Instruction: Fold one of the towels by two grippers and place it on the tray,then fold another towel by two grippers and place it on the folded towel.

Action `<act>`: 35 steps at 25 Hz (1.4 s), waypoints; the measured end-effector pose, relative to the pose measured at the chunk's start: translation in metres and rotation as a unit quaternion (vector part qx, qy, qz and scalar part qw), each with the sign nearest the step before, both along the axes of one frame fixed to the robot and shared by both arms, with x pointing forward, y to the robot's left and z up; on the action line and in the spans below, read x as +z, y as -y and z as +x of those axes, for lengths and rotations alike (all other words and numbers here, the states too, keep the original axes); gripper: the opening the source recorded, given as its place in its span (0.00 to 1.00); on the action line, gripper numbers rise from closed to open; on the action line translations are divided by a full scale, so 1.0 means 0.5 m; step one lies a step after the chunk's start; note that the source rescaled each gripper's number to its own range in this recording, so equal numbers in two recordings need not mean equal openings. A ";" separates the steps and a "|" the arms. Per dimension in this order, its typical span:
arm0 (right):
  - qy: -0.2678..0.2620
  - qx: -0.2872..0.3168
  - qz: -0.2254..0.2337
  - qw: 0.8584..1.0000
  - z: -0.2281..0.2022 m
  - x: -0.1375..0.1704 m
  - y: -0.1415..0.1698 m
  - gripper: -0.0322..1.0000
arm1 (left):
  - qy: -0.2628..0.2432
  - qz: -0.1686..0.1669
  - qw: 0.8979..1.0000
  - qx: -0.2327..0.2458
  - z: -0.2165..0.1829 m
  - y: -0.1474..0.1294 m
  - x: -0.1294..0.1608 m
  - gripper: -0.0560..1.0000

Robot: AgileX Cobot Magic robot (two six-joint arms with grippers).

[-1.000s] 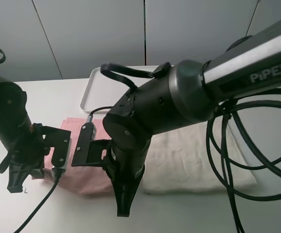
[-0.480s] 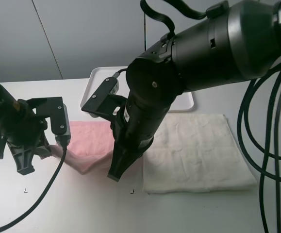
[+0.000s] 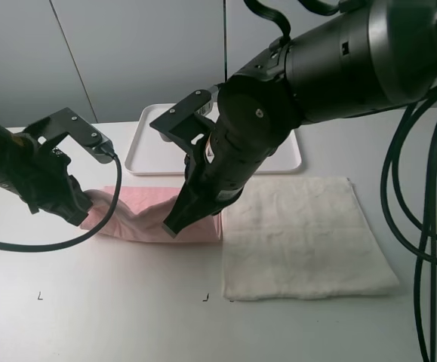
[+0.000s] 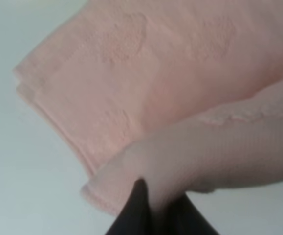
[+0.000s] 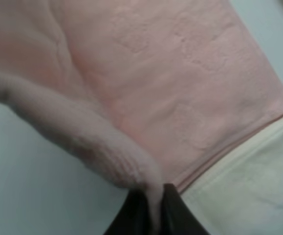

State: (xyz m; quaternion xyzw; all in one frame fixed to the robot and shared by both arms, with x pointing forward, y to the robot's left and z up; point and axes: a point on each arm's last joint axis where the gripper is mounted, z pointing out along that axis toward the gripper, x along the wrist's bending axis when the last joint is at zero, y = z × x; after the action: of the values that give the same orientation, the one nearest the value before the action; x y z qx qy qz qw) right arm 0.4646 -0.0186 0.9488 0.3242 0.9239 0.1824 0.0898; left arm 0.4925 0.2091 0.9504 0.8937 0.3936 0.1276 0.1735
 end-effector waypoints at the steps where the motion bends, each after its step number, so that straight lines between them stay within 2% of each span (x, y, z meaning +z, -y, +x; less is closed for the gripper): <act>1: 0.003 -0.007 -0.006 1.000 0.008 -0.007 0.004 0.03 | 0.009 -0.005 1.000 0.007 0.003 0.001 0.002 0.05; 4: 0.009 -0.031 -0.014 0.999 0.031 -0.032 0.012 0.03 | 0.021 -0.017 0.999 0.035 0.017 0.003 -0.009 0.05; 10: 0.027 -0.064 0.007 0.998 0.065 -0.066 0.016 0.03 | 0.009 -0.017 0.998 0.061 0.036 0.006 -0.057 0.07; 14: 0.031 -0.087 0.029 0.995 0.085 -0.075 0.022 0.03 | 0.037 -0.026 0.996 0.071 0.047 0.008 -0.056 0.09; 16: 0.037 -0.087 0.032 0.995 0.091 -0.076 0.024 0.03 | 0.052 -0.032 0.995 0.079 0.053 0.008 -0.055 0.14; 18: 0.044 -0.079 0.029 0.996 0.094 -0.079 0.025 0.06 | 0.069 -0.038 0.993 0.084 0.059 0.009 -0.051 0.27; 20: 0.049 -0.073 0.030 0.996 0.096 -0.080 0.024 0.19 | 0.078 -0.041 0.992 0.087 0.062 0.009 -0.049 0.47; 21: 0.052 -0.072 0.037 0.995 0.097 -0.079 0.022 0.31 | 0.079 -0.043 0.992 0.090 0.062 0.009 -0.049 0.64; 23: 0.055 -0.079 0.052 0.994 0.099 -0.077 0.018 0.64 | 0.080 -0.051 0.990 0.103 0.063 0.009 -0.048 0.90; 24: 0.053 -0.087 0.060 0.993 0.100 -0.078 0.016 0.82 | 0.080 -0.054 0.989 0.108 0.064 0.009 -0.047 0.95; 25: 0.053 -0.092 0.065 0.992 0.100 -0.077 0.015 0.92 | 0.080 -0.055 0.989 0.111 0.064 0.009 -0.047 0.97; 27: 0.051 -0.098 0.069 0.991 0.101 -0.077 0.015 0.98 | 0.076 -0.057 0.989 0.116 0.063 0.009 -0.048 0.98; 30: 0.036 -0.115 0.061 0.991 0.097 -0.080 0.019 1.00 | 0.051 -0.064 0.986 0.144 0.059 0.003 -0.052 0.99; 32: 0.021 -0.128 0.044 0.991 0.095 -0.081 0.024 1.00 | 0.019 -0.071 0.979 0.189 0.061 -0.015 -0.060 0.99; 35: -0.001 -0.132 0.021 0.991 0.095 -0.072 0.022 1.00 | -0.041 -0.070 0.963 0.255 0.078 -0.052 -0.071 0.99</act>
State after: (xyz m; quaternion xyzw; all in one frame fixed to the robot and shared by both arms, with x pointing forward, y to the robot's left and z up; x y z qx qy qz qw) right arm 0.5120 -0.0299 0.9127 0.4457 0.8688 0.1880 0.1056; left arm 0.5317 0.2350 0.9148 0.7535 0.6236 0.1026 0.1809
